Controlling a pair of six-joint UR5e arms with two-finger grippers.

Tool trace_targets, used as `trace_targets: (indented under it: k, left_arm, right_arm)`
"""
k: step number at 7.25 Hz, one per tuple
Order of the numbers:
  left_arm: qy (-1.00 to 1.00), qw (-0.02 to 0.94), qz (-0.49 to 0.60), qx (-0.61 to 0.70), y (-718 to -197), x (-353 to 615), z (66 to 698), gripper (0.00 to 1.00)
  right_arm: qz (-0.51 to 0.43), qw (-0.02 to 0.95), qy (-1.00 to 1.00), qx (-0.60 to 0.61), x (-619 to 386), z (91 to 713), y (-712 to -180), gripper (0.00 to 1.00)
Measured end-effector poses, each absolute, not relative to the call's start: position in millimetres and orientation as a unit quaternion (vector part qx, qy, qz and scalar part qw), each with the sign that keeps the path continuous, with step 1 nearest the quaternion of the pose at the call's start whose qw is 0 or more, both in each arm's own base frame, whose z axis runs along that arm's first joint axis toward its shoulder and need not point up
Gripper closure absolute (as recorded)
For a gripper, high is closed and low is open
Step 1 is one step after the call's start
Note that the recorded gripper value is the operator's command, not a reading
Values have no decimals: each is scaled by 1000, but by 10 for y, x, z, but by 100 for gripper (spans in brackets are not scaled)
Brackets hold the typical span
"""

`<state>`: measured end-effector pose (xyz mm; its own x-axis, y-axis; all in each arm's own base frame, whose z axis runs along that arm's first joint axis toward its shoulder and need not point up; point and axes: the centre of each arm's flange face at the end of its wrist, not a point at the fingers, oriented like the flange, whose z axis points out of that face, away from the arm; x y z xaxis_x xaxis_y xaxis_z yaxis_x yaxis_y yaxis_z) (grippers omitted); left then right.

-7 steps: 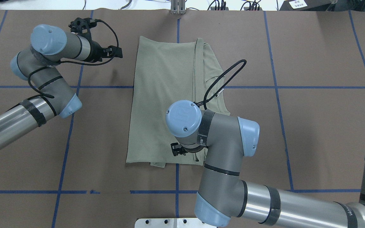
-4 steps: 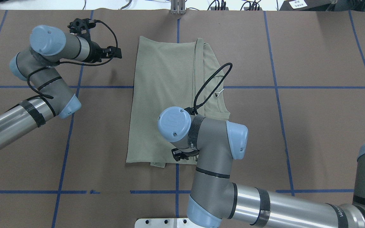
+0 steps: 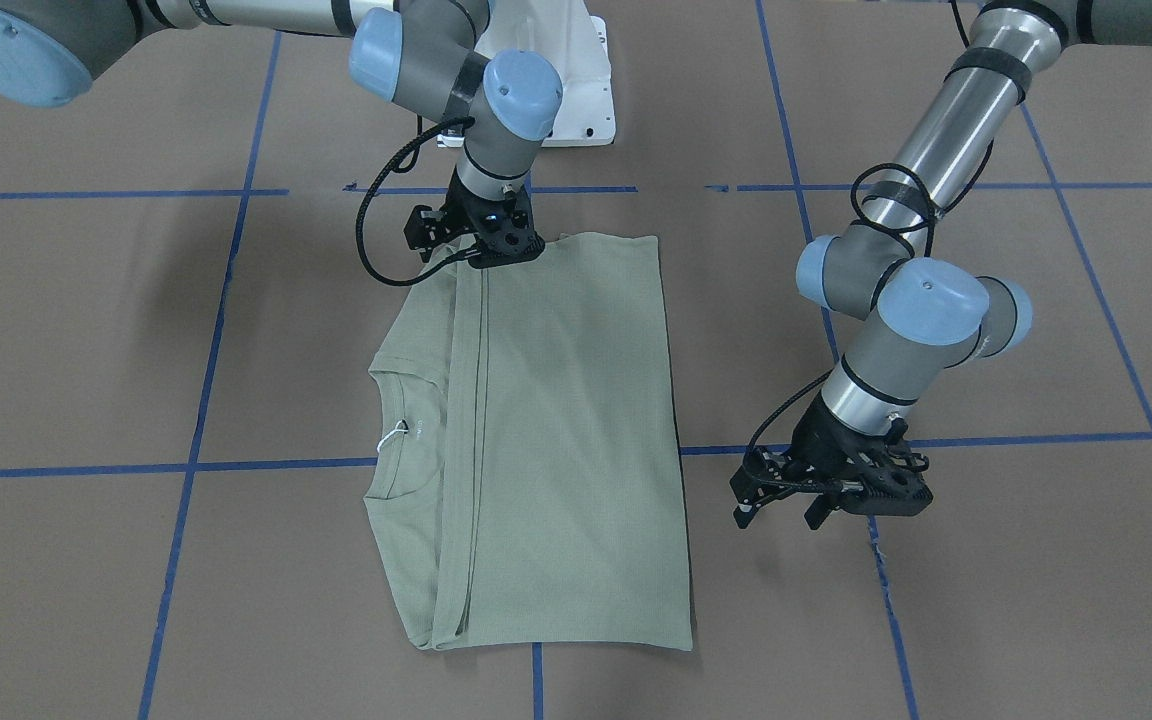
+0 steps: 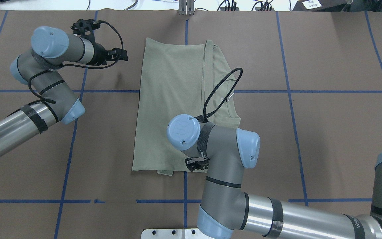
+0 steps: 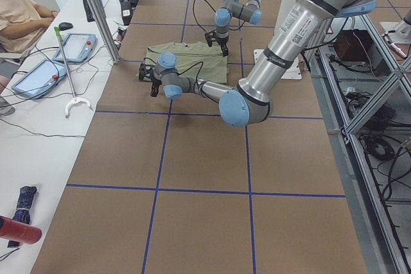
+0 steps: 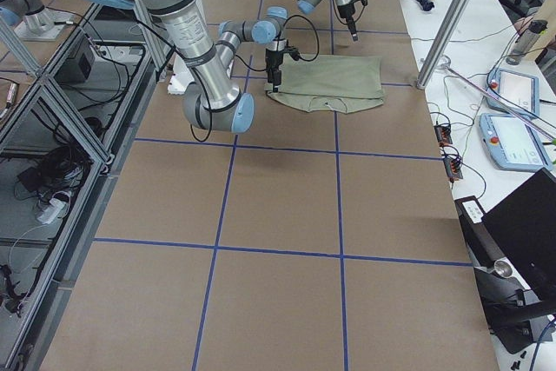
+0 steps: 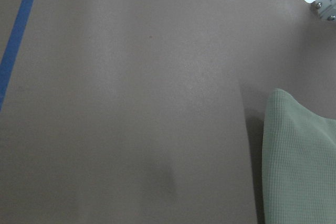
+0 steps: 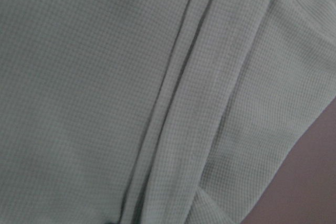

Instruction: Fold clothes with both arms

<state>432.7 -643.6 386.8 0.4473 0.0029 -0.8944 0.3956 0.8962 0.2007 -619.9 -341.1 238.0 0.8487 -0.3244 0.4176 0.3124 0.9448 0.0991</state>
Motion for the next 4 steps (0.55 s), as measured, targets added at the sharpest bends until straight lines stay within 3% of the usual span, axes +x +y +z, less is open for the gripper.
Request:
trace_targets:
  k: [4]
  left_arm:
    - [532, 814, -132, 193, -6406, 4314, 3786, 0]
  right_arm:
    - [-210, 962, -176, 8, -5478, 2898, -3453, 0]
